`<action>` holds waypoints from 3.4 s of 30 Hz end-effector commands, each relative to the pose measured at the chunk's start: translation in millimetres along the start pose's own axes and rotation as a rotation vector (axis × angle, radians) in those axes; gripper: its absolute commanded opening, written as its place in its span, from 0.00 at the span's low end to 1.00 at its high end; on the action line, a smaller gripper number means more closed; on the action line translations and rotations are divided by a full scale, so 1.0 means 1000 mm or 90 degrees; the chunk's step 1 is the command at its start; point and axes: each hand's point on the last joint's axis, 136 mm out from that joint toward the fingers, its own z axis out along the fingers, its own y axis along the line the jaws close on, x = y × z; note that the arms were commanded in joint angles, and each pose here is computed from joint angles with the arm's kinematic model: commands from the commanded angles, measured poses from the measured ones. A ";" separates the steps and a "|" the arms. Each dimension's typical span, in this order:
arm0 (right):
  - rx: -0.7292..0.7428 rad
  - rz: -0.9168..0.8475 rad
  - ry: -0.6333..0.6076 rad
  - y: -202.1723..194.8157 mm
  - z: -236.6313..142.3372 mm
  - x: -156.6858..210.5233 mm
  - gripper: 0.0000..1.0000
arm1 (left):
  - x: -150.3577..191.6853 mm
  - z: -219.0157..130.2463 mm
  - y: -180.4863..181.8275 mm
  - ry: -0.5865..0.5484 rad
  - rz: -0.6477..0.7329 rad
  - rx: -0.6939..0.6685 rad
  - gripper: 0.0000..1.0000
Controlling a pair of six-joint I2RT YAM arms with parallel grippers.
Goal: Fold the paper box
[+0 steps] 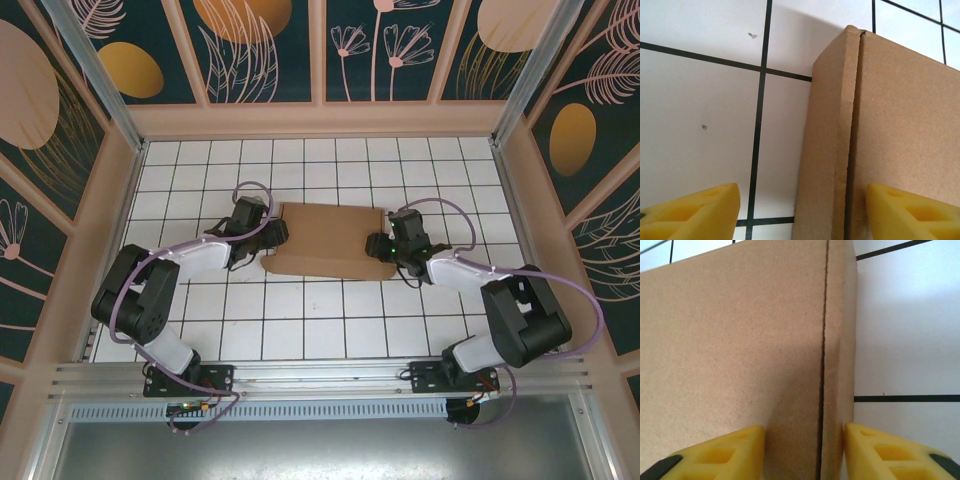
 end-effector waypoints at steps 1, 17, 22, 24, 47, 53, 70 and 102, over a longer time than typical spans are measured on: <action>0.083 0.011 0.072 -0.037 0.011 0.044 0.41 | 0.044 0.012 0.034 0.068 -0.021 -0.056 0.62; -0.182 0.071 -0.054 0.029 -0.045 -0.026 0.68 | 0.058 0.018 0.030 0.084 -0.053 -0.006 0.50; -0.225 0.145 -0.058 0.012 -0.047 -0.039 0.74 | 0.058 0.017 0.013 0.094 -0.066 0.073 0.47; -0.215 0.150 -0.044 0.007 -0.040 -0.038 0.76 | 0.058 0.015 0.009 0.101 -0.081 0.101 0.43; -0.289 0.268 0.054 -0.019 0.005 -0.021 0.86 | 0.058 0.008 0.013 0.177 -0.219 0.275 0.16; -0.395 0.257 0.107 0.010 0.002 -0.013 0.86 | 0.063 0.015 0.024 0.187 -0.238 0.265 0.12; -0.403 0.279 0.031 0.027 -0.037 -0.023 0.52 | -0.015 -0.043 0.009 0.053 -0.126 0.182 0.41; -0.390 0.415 -0.147 0.069 -0.060 -0.004 0.49 | 0.044 -0.073 -0.091 0.113 -0.406 0.302 0.73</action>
